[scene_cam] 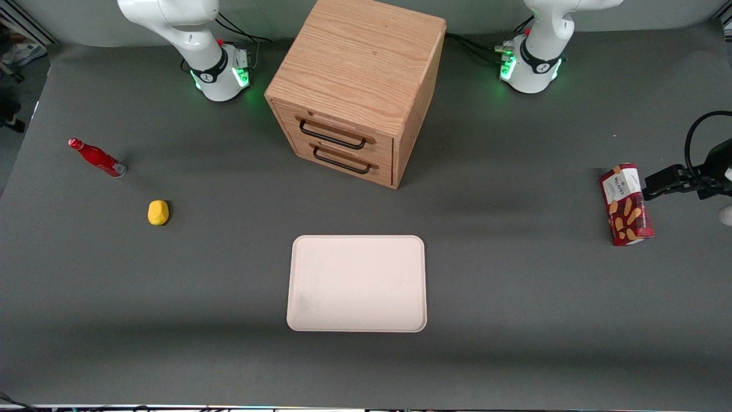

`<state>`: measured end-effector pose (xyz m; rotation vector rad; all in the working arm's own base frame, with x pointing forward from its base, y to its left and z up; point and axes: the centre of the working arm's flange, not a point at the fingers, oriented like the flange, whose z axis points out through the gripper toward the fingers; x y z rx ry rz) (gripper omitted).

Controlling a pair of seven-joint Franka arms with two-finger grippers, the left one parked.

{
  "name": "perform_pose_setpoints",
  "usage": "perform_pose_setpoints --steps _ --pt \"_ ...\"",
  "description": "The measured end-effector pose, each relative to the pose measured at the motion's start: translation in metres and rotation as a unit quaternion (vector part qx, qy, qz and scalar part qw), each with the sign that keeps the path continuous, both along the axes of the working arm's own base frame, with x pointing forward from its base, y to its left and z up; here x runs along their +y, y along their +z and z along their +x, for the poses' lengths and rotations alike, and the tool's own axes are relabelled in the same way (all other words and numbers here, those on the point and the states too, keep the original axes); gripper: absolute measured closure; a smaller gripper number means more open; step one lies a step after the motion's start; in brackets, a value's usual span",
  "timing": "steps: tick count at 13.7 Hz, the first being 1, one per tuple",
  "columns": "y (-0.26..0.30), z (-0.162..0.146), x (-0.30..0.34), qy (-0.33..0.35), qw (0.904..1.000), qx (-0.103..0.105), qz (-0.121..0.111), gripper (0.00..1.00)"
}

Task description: Place coke bottle on tray

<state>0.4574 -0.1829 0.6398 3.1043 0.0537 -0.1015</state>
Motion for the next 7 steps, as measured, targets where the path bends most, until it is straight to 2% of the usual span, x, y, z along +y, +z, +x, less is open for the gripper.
perform_pose_setpoints --steps 7 --pt "0.001 -0.099 -0.104 -0.003 0.9998 -0.011 0.017 0.0"
